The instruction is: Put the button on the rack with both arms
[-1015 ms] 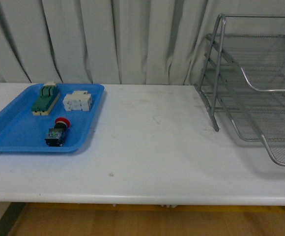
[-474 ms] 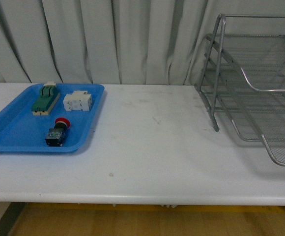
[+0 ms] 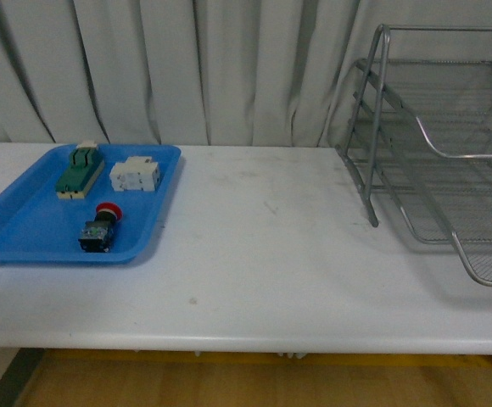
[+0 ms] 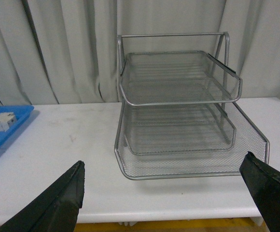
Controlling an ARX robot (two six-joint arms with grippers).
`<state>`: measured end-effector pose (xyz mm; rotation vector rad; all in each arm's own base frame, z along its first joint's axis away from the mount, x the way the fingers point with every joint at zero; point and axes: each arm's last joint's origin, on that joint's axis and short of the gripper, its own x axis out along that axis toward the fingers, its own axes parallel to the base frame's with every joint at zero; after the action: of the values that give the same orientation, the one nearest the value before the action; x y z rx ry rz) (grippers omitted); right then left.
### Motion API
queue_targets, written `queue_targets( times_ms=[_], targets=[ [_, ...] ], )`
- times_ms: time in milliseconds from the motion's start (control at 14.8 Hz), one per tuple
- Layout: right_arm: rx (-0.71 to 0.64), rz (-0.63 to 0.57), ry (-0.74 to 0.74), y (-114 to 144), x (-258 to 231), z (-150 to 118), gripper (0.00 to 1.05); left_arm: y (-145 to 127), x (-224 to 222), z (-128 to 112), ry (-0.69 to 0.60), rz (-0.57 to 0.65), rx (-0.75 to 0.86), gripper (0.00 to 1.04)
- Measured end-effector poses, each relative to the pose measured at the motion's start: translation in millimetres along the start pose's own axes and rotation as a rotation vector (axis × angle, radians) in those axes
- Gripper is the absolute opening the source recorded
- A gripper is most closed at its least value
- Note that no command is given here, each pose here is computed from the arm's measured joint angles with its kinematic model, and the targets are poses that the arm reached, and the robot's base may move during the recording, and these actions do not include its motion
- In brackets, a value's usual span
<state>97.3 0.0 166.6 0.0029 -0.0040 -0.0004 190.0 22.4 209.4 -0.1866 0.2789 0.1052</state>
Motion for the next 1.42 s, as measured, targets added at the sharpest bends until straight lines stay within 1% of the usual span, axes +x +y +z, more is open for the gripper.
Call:
queue_targets(
  times_ms=[68,135,203,271,338,406,541,745,880,1015,1083,1286,1421],
  targets=[
    [0.000,0.000,0.000,0,0,0,0.98,-7,34,7,0.036,-0.019,0.024,0.98],
    [0.000,0.000,0.000,0,0,0,0.98,-14,64,3,0.106,-0.025,0.051,0.98],
    [0.000,0.000,0.000,0,0,0,0.98,-24,104,-7,0.237,-0.043,0.090,0.98],
    [0.000,0.000,0.000,0,0,0,0.98,-31,154,-16,0.355,-0.019,0.142,0.98],
    [0.000,0.000,0.001,0,0,0,0.98,-38,189,-22,0.422,-0.010,0.180,0.98],
    [0.000,0.000,0.000,0,0,0,0.98,-44,216,-26,0.470,-0.009,0.219,0.98],
    [0.000,0.000,0.000,0,0,0,0.98,-60,247,-27,0.501,-0.014,0.261,0.98],
    [0.000,0.000,0.000,0,0,0,0.98,-71,270,-26,0.496,-0.006,0.271,0.98],
    [0.000,0.000,0.000,0,0,0,0.98,-69,273,-36,0.538,-0.007,0.281,0.98],
    [0.000,0.000,0.000,0,0,0,0.98,-63,276,-51,0.605,-0.007,0.286,0.98],
    [0.000,0.000,0.000,0,0,0,0.98,-62,277,-55,0.615,-0.008,0.283,0.98],
    [0.000,0.000,0.000,0,0,0,0.98,-59,278,-55,0.613,-0.012,0.275,0.98],
    [0.000,0.000,0.000,0,0,0,0.98,-56,281,-61,0.627,-0.003,0.276,0.98]
  ],
)
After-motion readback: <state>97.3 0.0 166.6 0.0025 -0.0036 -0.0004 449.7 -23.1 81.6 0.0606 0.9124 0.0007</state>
